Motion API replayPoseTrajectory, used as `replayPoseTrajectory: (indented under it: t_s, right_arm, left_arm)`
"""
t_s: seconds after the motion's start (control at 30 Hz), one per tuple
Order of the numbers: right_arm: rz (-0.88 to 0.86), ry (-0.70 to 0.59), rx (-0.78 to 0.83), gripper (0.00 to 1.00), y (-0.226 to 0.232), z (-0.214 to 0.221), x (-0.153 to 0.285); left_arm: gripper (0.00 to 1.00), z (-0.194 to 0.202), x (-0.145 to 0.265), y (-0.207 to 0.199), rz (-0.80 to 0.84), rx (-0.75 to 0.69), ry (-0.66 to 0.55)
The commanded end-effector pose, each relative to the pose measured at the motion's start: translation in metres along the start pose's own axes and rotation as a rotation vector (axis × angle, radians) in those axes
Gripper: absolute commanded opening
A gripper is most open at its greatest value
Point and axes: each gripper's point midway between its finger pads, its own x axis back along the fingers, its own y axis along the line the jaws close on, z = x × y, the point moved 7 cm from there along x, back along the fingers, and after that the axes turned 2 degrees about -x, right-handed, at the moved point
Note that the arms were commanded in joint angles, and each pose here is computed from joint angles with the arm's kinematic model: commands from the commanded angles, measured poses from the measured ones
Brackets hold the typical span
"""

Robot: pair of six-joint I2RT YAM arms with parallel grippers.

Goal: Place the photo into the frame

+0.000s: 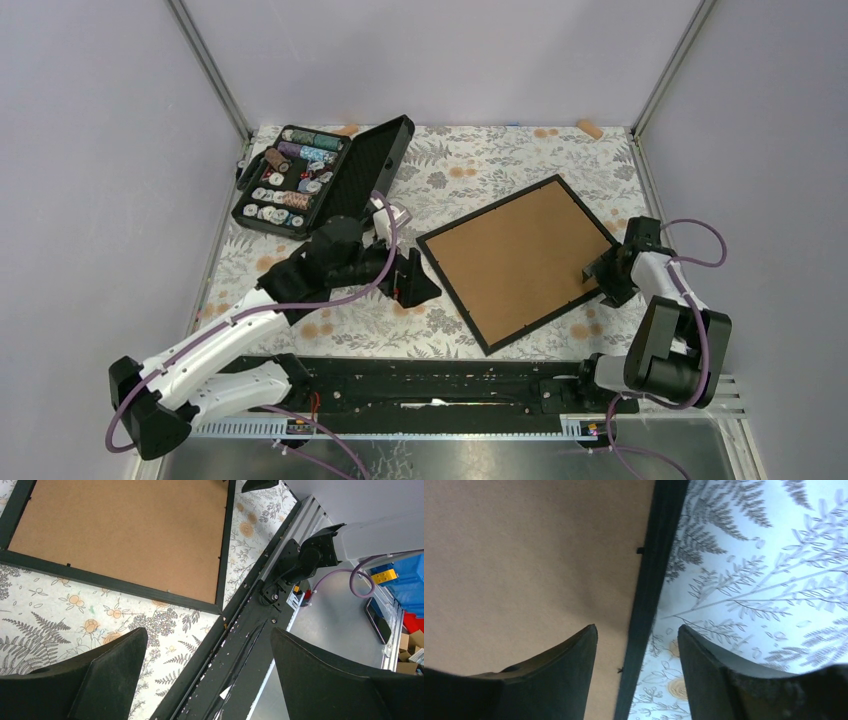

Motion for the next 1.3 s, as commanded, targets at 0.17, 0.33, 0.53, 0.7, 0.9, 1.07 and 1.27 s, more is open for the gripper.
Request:
replayPoseTrajectory:
  t_s: [0.17,0.33,0.53,0.7,0.9,1.07,1.27]
  right_arm:
    - [-0.169,0.091,-0.001,0.54,0.013,0.016,-0.016]
    - [-0.181,0.145,0.003,0.47,0.01,0.027,-0.023]
    - [-0.152,0.243,0.016,0.1,0.009,0.034,-0.029]
    - [-0.178,0.265,0.021,0.0,0.017,0.026,-0.01]
    - [-0.286,0.355,0.028,0.0,0.034,0.024,0.019]
    - [-0.332,0.289,0.015,0.0,0.04,0.017,0.044]
    - [-0.33,0.279,0.042,0.0,0.038,0.016,0.056]
  left_arm:
    - [0.98,-0.018,-0.023,-0.013,0.068,-0.023,0.016]
    - [0.98,-0.022,-0.045,-0.014,0.007,0.059,0.029]
    - [0.98,-0.02,-0.067,-0.027,-0.04,0.06,0.034]
    - [0.98,-0.013,-0.099,-0.039,-0.086,-0.021,0.073]
    - [0.97,0.0,-0.147,-0.058,-0.297,-0.19,0.095]
    - [0.97,0.027,-0.183,-0.079,-0.415,-0.41,0.106]
    - [0.98,0.06,-0.214,-0.089,-0.582,-0.727,0.154]
